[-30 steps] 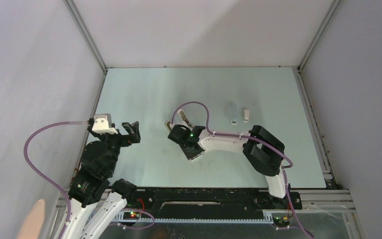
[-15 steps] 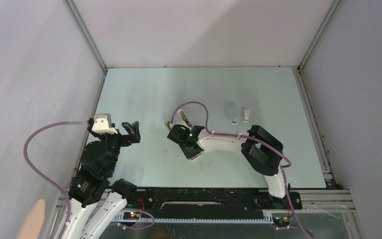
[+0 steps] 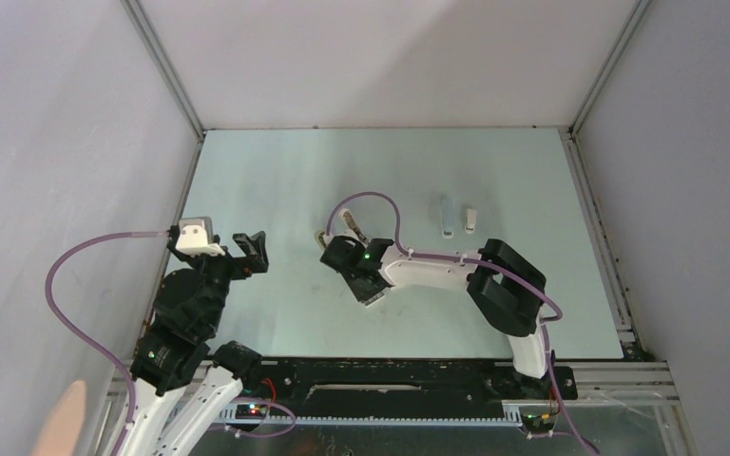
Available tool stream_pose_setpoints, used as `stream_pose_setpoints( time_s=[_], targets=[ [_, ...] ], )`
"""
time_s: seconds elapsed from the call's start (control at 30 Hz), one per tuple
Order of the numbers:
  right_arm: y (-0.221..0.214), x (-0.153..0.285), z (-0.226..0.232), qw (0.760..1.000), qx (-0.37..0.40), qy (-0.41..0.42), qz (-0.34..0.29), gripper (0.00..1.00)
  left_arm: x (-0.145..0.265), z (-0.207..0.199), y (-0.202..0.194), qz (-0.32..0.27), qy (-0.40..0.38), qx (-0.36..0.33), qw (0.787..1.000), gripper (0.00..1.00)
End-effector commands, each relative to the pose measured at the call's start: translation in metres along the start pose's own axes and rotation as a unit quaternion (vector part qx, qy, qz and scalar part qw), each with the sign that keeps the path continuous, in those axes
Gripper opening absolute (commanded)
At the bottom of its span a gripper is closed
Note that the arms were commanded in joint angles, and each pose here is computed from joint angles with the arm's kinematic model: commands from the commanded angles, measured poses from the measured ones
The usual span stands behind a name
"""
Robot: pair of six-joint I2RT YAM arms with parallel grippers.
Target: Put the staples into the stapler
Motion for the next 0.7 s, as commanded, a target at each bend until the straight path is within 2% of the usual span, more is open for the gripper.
stream_pose_setpoints(
  time_s=[0.0, 0.37, 0.47, 0.67],
  targets=[
    [0.023, 0.041, -0.001, 0.998, 0.016, 0.022, -0.061, 0.12, -0.002, -0.001, 0.004, -0.009, -0.001, 0.003, 1.0, 1.0],
    [0.064, 0.072, -0.018, 0.974, 0.114, 0.059, -0.185, 0.11, -0.002, 0.0, 0.003, -0.01, 0.0, 0.003, 1.0, 1.0],
    [0.075, 0.069, -0.02, 0.963, 0.141, 0.073, -0.216, 0.11, -0.002, 0.0, 0.003, -0.008, 0.001, 0.002, 1.0, 1.0],
    [0.083, 0.05, -0.03, 0.951, 0.162, 0.12, -0.235, 0.11, -0.003, 0.0, 0.002, -0.006, 0.003, 0.0, 1.0, 1.0]
  ],
)
Point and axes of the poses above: each gripper's point midway between its finger pads, its own x axis back along the fingers, its own z axis along the line the jaws close on, y = z × x, the point moved 4 cm from there along x, back along the fingers, and after that the axes turned 6 degrees about x, right-handed, at the moved point
